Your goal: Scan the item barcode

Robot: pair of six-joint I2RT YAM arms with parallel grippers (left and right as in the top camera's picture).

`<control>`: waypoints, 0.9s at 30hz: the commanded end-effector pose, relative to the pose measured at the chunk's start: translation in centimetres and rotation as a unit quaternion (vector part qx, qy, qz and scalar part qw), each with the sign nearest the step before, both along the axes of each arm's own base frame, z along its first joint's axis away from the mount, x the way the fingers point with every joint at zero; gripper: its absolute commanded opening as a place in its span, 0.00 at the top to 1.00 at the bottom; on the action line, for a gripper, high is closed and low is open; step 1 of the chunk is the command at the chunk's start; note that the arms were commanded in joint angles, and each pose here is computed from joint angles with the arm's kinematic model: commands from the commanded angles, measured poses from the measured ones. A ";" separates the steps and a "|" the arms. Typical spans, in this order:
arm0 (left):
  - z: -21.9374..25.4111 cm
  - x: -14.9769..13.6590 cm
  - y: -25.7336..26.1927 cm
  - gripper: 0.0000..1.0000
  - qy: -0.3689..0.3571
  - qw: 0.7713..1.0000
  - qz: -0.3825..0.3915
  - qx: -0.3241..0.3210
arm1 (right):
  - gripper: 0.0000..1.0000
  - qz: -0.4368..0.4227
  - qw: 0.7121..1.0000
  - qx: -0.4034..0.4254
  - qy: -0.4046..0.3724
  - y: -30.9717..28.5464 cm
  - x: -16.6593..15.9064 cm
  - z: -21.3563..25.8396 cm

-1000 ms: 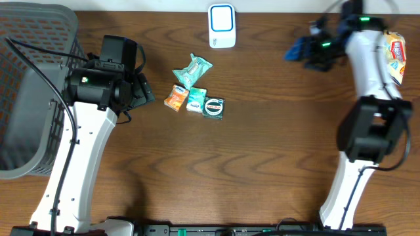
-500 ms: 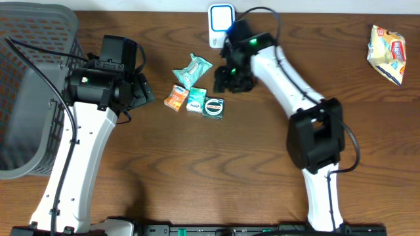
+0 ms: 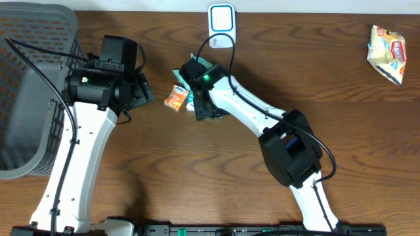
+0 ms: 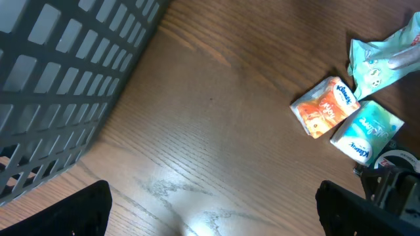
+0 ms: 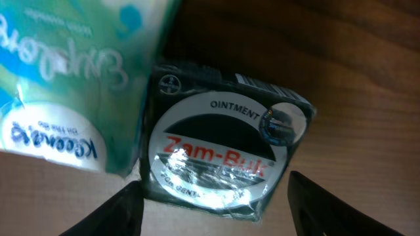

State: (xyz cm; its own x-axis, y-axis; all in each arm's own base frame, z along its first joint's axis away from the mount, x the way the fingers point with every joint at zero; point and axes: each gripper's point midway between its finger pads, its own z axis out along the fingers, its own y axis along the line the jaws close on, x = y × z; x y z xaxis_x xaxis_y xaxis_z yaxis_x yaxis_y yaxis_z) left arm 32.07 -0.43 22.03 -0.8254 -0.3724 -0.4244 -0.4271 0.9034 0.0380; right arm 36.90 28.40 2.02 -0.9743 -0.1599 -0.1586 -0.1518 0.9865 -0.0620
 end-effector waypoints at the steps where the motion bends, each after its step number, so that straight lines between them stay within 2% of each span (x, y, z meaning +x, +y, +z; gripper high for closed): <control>1: -0.1 -0.1 0.4 0.03 0.003 1.000 0.008 0.005 | 0.36 -0.030 0.999 -0.034 -0.024 -2.0 0.7 -0.6; 8: -0.1 -0.1 0.3 0.03 0.003 1.000 0.008 0.005 | 0.39 -0.057 0.992 -0.111 -0.012 -7.2 0.9 -0.3; 13: -0.1 -0.1 0.3 0.02 0.003 1.000 0.008 0.005 | 0.39 -0.091 0.988 -0.124 0.006 -10.9 1.0 2.0; 15: -0.1 -0.1 0.3 0.02 0.003 1.000 0.008 0.005 | 0.38 -0.102 0.989 -0.103 0.000 -11.1 1.4 3.3; 19: -0.1 -0.1 0.3 0.02 0.003 1.000 0.008 0.005 | 0.38 -0.112 0.993 0.024 -0.011 -8.4 2.9 6.0; 21: -0.1 -0.1 0.3 0.02 0.003 1.000 0.008 0.005 | 0.34 -0.094 0.993 0.072 -0.025 -6.9 4.0 6.7; 22: -0.1 -0.1 0.3 0.02 0.003 1.000 0.008 0.005 | 0.28 -0.083 0.991 0.096 -0.040 -5.9 5.0 6.9; 26: -0.1 -0.1 0.4 0.02 0.003 1.000 0.008 0.005 | 0.28 -0.078 0.990 0.106 -0.059 -4.7 6.3 5.9; 27: -0.1 -0.1 0.3 0.02 0.003 1.000 0.008 0.005 | 0.23 -0.078 0.990 0.102 -0.057 -4.7 6.3 5.4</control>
